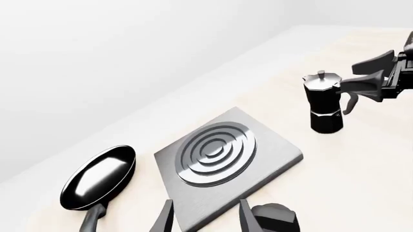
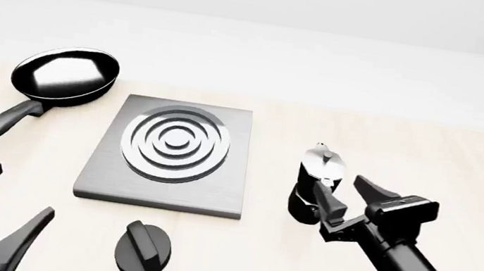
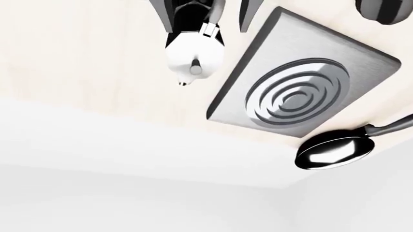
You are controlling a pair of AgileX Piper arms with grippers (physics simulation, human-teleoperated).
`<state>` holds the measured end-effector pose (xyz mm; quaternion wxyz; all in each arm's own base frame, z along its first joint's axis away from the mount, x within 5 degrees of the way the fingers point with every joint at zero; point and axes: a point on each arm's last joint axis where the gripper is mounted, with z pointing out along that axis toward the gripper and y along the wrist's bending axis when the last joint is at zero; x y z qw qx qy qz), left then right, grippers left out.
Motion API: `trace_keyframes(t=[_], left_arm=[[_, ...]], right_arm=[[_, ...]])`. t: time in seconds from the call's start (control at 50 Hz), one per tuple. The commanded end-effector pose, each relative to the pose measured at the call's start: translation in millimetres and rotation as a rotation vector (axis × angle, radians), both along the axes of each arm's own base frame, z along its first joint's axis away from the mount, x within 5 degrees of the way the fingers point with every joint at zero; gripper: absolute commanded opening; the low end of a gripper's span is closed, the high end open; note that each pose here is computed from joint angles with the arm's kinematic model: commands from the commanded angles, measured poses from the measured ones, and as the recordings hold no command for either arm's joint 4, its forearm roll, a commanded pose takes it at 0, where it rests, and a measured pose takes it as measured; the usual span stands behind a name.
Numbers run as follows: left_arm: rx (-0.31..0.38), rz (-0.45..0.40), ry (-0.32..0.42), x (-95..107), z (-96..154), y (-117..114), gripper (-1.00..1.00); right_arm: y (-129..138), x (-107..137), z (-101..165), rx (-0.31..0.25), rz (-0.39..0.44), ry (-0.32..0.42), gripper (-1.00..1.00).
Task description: Turn on the stove and put the moka pot on it.
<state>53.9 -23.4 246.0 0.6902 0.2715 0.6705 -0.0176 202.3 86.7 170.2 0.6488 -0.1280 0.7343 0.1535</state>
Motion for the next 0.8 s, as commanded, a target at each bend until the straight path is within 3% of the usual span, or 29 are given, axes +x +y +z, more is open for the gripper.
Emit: trace_keyframes(t=[0.02,0.8], left_arm=[[0.000,-0.001,0.000,0.1,-0.1,-0.1,1.00],[0.004,-0.004,0.006,1.6,-1.8,-1.0,1.00]], right_arm=[[1.5,4.4,-7.2,0.003,-0.003,0.015,1.00],[9.8,18.0,-28.8,0.009,0.004,0.059,1.00]])
